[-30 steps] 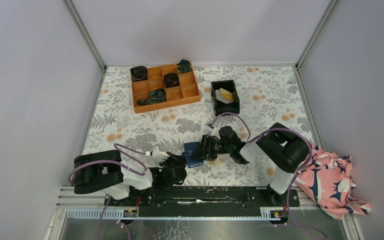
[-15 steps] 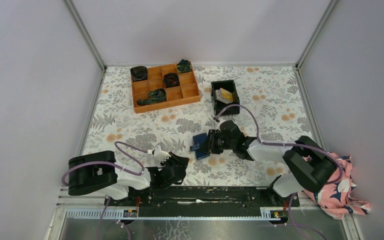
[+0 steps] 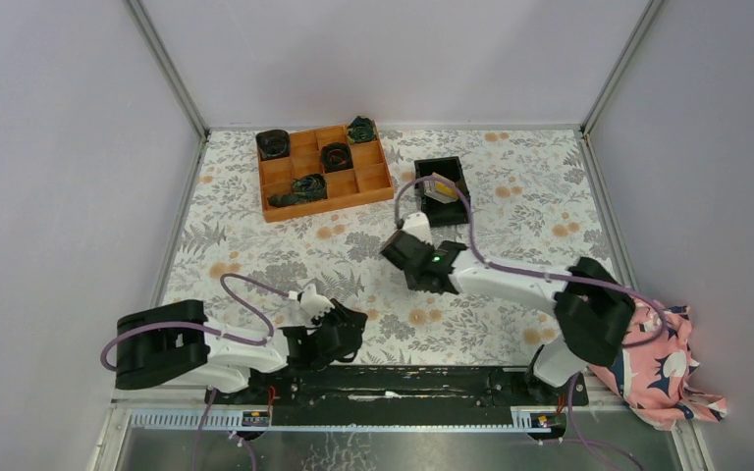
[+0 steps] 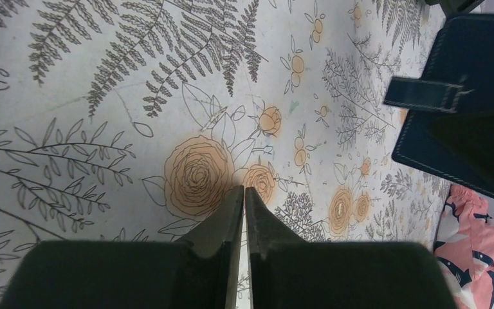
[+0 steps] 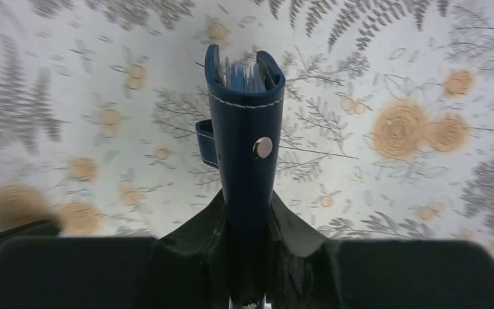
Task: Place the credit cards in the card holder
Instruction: Close the card holder at the center of the board.
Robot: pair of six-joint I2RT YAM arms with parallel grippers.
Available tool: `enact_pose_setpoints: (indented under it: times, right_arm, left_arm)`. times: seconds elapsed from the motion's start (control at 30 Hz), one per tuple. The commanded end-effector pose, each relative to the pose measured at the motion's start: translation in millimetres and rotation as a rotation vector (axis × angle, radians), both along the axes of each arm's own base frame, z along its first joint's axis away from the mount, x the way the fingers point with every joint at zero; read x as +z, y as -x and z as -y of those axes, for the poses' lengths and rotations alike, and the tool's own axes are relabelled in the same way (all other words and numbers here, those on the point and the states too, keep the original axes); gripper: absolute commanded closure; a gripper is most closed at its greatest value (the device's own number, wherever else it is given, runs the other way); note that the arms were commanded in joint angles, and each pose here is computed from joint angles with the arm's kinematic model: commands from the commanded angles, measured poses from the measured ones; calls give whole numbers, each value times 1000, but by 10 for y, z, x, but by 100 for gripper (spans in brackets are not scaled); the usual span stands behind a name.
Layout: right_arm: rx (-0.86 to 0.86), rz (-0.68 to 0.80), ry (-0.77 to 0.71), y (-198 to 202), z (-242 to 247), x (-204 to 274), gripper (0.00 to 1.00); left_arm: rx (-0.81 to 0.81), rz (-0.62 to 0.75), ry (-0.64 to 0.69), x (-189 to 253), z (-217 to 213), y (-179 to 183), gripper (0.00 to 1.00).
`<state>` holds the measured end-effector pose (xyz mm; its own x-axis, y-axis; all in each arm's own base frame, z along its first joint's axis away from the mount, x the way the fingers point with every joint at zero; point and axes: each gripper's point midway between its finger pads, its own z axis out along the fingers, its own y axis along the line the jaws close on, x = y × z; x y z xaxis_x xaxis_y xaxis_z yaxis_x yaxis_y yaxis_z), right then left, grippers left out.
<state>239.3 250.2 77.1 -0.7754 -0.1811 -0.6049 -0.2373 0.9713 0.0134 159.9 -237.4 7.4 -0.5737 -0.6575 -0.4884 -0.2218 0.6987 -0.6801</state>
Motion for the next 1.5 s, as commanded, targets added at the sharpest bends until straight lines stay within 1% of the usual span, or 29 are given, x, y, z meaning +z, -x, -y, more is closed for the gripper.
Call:
enact_pose_setpoints:
  times: [0.0, 0.03, 0.1, 0.23, 0.3, 0.37, 0.43, 0.53, 0.7, 0.73, 0.77, 1.0, 1.23, 1.43, 1.47]
  right_arm:
    - [-49, 122, 415, -49, 383, 23, 100]
    - [-45, 125, 459, -37, 355, -29, 100]
    - [-30, 128, 500, -7, 253, -98, 100]
    - [0, 137, 537, 97, -1, -226, 91]
    - [14, 149, 559, 175, -118, -266, 90]
    - [25, 152, 562, 243, -234, -299, 87]
    - [39, 156, 542, 320, -362, -309, 81]
    - [53, 157, 500, 412, -507, -296, 74]
    - [80, 130, 454, 535, -668, -353, 65]
    - [86, 125, 450, 562, -696, -367, 61]
    - [90, 120, 448, 583, -718, -379, 59]
    - [124, 109, 396, 760, -916, -366, 53]
    - [149, 117, 345, 912, -1063, -233, 51]
    - [166, 111, 328, 989, -1117, -213, 49]
    - [170, 110, 326, 1003, -1130, -218, 40]
  left_arm:
    - [-43, -75, -227, -369, -479, 197, 89]
    - [-37, -75, -223, -369, -507, 202, 89]
    - [-21, -75, -213, -370, -563, 204, 89]
    - [-1, -74, -207, -371, -654, 212, 89]
    - [10, -75, -208, -372, -694, 215, 89]
    - [22, -76, -201, -375, -727, 216, 90]
    - [32, -75, -197, -376, -757, 214, 92]
    - [42, -80, -194, -379, -790, 221, 92]
    - [49, -82, -187, -376, -821, 230, 92]
    - [49, -82, -187, -378, -826, 231, 92]
    - [50, -82, -186, -375, -827, 230, 93]
    - [58, -91, -199, -404, -870, 242, 92]
    - [62, -94, -193, -378, -891, 253, 93]
    - [61, -97, -191, -365, -889, 257, 91]
    - [62, -100, -192, -368, -890, 261, 91]
